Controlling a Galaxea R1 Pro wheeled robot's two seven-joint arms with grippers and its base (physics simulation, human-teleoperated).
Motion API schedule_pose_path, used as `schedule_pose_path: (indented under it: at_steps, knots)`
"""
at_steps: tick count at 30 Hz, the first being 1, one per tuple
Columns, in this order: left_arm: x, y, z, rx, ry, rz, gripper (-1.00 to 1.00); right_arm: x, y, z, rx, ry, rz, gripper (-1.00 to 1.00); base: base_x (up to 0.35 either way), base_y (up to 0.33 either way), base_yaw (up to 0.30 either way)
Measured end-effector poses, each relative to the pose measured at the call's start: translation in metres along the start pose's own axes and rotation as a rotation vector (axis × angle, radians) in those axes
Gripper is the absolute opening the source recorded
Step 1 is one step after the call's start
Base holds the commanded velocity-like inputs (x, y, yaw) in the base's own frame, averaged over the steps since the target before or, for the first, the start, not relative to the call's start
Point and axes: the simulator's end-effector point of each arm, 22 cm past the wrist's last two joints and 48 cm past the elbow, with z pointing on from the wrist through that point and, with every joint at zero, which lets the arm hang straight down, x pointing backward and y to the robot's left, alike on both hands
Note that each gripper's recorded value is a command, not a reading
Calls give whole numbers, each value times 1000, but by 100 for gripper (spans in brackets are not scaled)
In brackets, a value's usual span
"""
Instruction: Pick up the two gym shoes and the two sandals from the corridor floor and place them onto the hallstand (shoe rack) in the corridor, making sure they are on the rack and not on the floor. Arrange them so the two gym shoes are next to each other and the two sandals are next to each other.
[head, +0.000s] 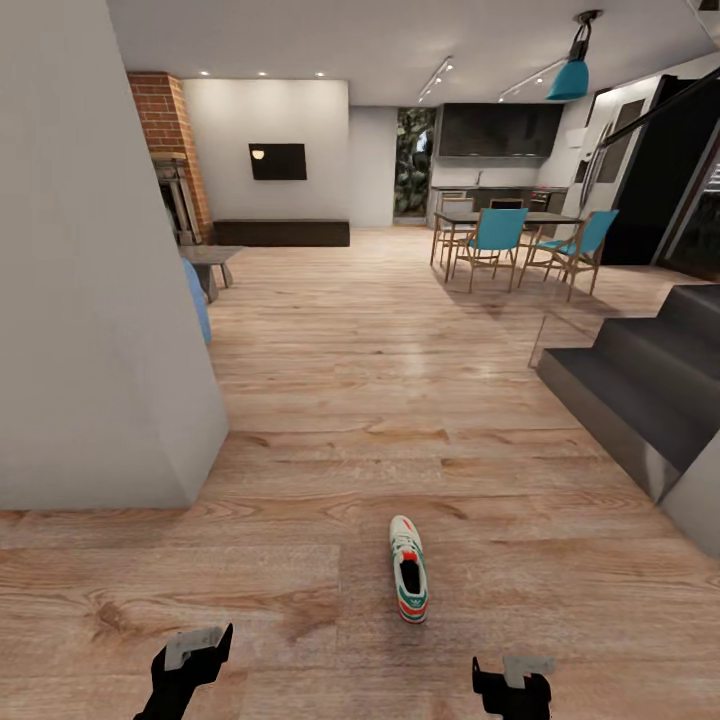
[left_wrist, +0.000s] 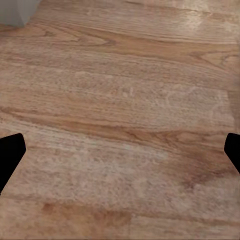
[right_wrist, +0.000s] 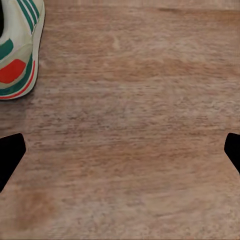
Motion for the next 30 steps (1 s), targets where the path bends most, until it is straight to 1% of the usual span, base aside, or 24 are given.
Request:
schedule_pose_path:
  at_steps: [6,11,17,24,30]
  knots:
    - [-10,-2,6,4,-10,2,100,-5,9,0,-9,-11,8,100,267,71,0]
    - [-12,-3,7,4,-12,1,100,-6,10,0,-10,-11,8,100,272,142,0]
    - [-14,-6,8,8,-18,1,100,-6,10,0,-10,-11,9,100,86,47,0]
    - [-17,-14,10,17,-24,-6,100,-6,10,0,-9,-11,10,100,27,22,0]
    - [-30,-20,18,25,-42,-11,100,-6,10,0,-10,-11,10,100,118,194,0]
